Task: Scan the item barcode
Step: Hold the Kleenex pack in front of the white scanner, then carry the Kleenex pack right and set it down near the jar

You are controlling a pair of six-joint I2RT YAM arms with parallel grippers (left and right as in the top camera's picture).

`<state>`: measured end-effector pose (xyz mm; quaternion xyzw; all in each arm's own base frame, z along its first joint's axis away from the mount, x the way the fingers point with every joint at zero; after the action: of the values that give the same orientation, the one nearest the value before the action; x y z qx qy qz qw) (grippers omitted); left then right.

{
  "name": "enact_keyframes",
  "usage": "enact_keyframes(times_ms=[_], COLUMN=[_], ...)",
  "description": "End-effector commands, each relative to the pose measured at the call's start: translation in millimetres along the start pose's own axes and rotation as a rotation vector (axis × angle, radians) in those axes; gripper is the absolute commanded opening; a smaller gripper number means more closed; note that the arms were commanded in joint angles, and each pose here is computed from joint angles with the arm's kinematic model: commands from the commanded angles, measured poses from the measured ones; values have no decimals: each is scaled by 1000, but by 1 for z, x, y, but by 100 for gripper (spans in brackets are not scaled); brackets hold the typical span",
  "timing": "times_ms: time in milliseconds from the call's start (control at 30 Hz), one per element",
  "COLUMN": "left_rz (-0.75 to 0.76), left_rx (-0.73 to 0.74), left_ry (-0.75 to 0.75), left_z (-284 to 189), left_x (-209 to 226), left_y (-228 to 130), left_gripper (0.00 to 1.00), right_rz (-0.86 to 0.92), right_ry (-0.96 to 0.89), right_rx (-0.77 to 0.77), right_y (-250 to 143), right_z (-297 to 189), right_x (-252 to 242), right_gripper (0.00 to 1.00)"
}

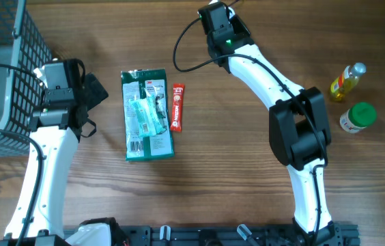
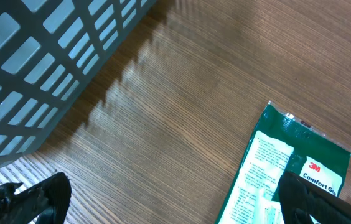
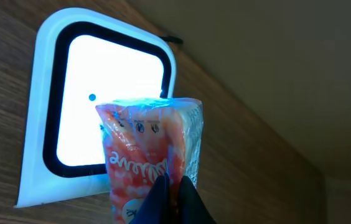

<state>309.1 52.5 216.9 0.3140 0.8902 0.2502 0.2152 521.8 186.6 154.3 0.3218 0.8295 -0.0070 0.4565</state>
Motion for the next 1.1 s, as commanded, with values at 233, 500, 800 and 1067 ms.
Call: enact_keyframes(times_ms=[233, 500, 800, 1067], left_rz=[3, 3, 3, 3], left_rx=[-20, -20, -20, -20], left_ry=[5, 5, 5, 5], left_z=[-3, -3, -3, -3], left_x=[1, 1, 1, 1], left_y=[5, 5, 5, 5], left_gripper=[100, 100, 100, 100], right_rz=[315, 351, 354, 321], right_ry=[4, 382, 615, 522], right_rx=[-103, 52, 434, 637], right_y=[-11, -92, -167, -225], right_z=[-126, -205, -184, -133], right_x=[-104, -110, -65, -17], right_gripper=[4, 4, 4, 4])
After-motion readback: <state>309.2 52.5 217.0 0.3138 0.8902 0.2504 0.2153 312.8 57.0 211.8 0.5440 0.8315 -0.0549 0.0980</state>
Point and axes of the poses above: each gripper's point midway between its finger pads, its own z axis out along the fingers, its own x axis along the line the jaws close on, y = z × x, the point moved 7 cm from there along -z, back along the fingers, and after that the axes turned 14 degrees about -z, right-handed, at the moved point
